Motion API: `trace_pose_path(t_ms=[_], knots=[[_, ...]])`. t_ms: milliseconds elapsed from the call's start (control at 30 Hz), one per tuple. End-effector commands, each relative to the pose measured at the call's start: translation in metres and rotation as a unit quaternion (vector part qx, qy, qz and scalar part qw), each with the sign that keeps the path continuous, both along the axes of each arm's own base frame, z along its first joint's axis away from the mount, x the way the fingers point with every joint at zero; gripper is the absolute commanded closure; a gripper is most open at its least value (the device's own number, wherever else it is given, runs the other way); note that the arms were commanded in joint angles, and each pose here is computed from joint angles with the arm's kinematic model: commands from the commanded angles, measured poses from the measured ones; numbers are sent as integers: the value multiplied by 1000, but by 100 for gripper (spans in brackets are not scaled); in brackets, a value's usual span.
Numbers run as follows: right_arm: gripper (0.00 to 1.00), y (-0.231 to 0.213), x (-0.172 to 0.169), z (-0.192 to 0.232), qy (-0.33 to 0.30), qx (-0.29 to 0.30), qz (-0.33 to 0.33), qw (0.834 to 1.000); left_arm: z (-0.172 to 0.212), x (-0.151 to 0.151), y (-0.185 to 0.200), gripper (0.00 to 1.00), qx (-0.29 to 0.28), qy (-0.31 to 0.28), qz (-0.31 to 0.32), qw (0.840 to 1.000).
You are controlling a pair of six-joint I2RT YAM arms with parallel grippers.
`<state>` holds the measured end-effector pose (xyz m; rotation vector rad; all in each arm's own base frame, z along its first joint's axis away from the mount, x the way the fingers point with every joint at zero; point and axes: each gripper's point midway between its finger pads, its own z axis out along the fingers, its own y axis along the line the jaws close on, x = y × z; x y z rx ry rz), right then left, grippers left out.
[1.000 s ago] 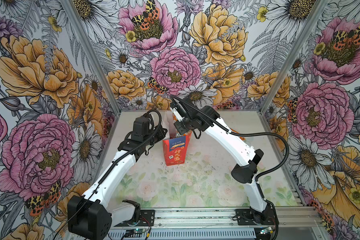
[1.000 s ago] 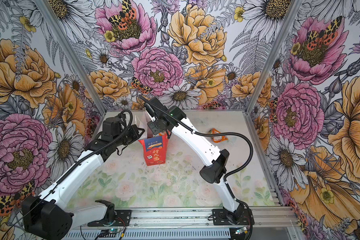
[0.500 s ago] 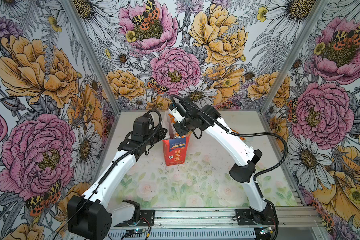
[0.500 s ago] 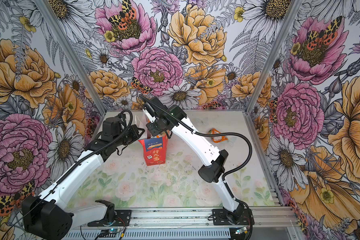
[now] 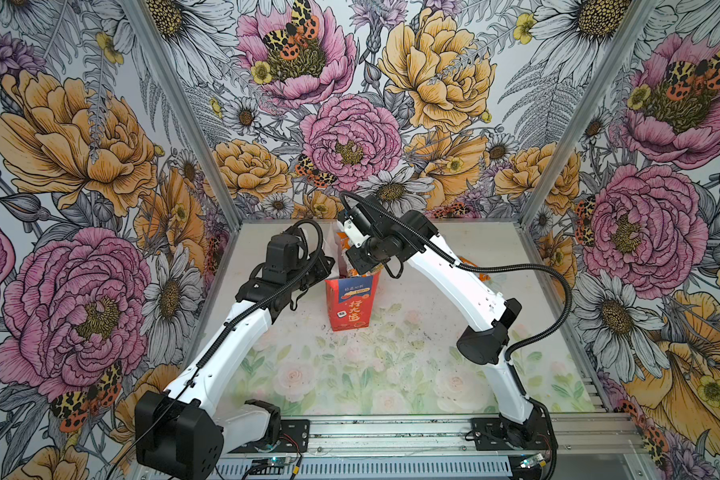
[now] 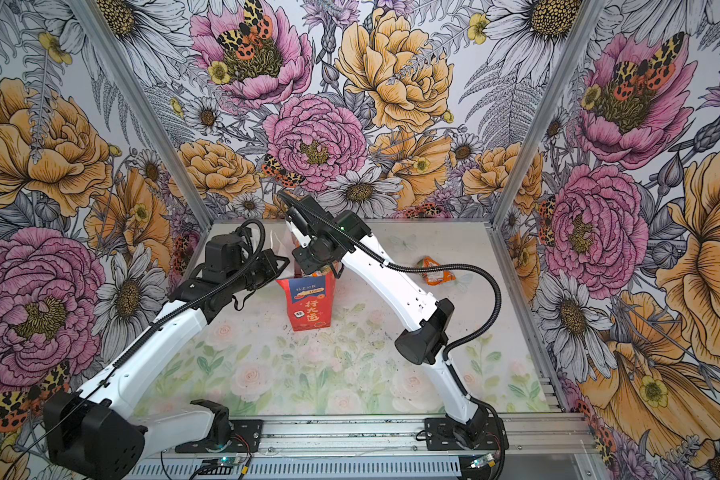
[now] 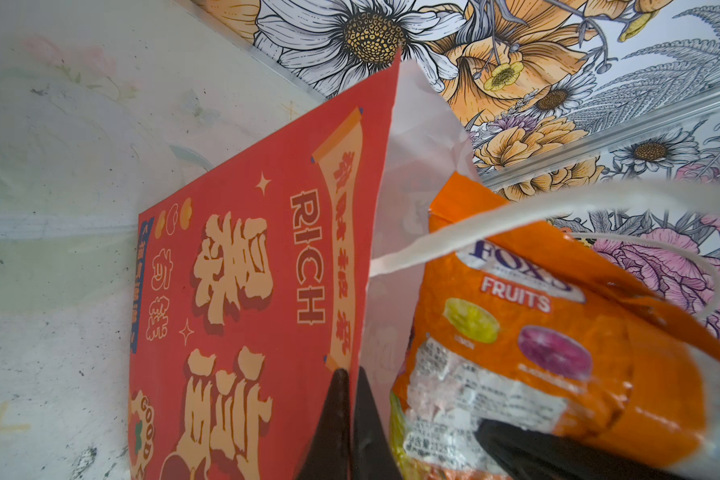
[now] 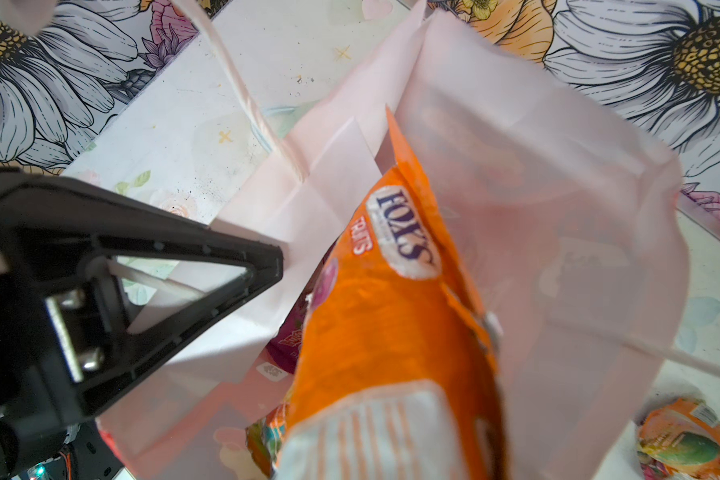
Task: Place the snacks into the paper bag
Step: 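Lower the packet into the red bag and open the right gripper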
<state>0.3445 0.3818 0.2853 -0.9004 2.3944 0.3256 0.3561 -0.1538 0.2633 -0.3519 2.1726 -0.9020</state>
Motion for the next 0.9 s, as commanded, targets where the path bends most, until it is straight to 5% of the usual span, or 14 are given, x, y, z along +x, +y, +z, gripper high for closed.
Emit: trace_pose_path(t_ms=[0,400,867], knots=[[89,6,-2,2,2,9,1,1000,39,3,2,100,-25,-68,4,997],[70,6,3,7,-11,14,-7,1000,38,3,3,100,-25,-68,5,997],[67,4,1,20,-24,23,-5,999,36,4,4,100,-25,-66,6,998]])
